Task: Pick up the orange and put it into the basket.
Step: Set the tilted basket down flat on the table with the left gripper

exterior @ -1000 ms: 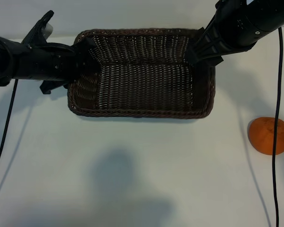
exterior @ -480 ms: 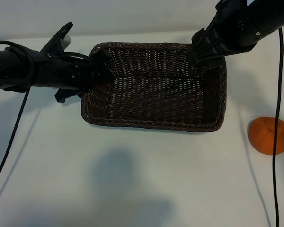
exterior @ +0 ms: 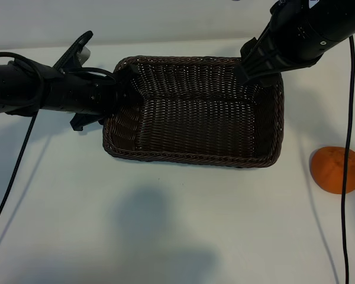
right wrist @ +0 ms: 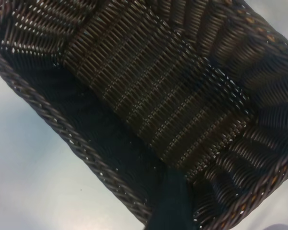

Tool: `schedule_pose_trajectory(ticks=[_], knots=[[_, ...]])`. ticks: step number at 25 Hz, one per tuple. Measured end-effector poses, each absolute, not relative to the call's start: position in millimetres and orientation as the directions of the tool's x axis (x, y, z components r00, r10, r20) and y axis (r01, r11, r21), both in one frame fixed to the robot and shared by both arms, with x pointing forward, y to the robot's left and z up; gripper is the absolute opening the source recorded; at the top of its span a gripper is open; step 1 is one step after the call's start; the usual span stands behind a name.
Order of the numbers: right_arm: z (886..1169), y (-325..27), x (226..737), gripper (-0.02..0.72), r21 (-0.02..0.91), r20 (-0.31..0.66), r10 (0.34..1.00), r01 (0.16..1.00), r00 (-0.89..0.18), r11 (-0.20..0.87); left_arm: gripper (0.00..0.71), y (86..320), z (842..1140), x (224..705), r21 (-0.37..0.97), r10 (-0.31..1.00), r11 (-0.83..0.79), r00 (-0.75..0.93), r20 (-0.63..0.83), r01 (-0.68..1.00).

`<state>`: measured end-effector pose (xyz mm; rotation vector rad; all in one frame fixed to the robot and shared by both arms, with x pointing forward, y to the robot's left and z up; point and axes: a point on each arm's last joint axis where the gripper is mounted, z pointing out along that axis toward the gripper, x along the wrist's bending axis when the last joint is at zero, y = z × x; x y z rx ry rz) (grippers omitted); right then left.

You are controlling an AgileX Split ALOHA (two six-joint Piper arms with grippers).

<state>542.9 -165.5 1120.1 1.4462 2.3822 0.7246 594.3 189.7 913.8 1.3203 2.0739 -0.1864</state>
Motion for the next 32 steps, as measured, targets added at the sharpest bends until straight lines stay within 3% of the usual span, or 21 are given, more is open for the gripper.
schedule_pose_trajectory(ticks=[2,5,8,14,32], knots=[[1120,-165,543,0.595,0.539,0.034,0.882,0.752,-0.470,0.380,0.473,189,914,594,0.214,0.749,0.481,-0.272,-0.604,0.850],[1120,-165,543,0.595,0.539,0.034,0.882,0.752,-0.470,0.380,0.603,187,916,594,0.194,0.733,0.490,-0.281,-0.619,0.850],[1120,-166,543,0.595,0.537,0.034,0.882,0.753,-0.470,0.381,0.652,187,916,594,0.184,0.728,0.489,-0.284,-0.624,0.853],[1119,-166,542,0.595,0.527,0.036,0.882,0.758,-0.471,0.384,0.649,186,917,593,0.176,0.725,0.484,-0.280,-0.630,0.857],[1119,-166,541,0.595,0.519,0.037,0.881,0.762,-0.471,0.386,0.626,185,972,583,0.259,0.699,0.467,-0.174,-0.694,0.845]])
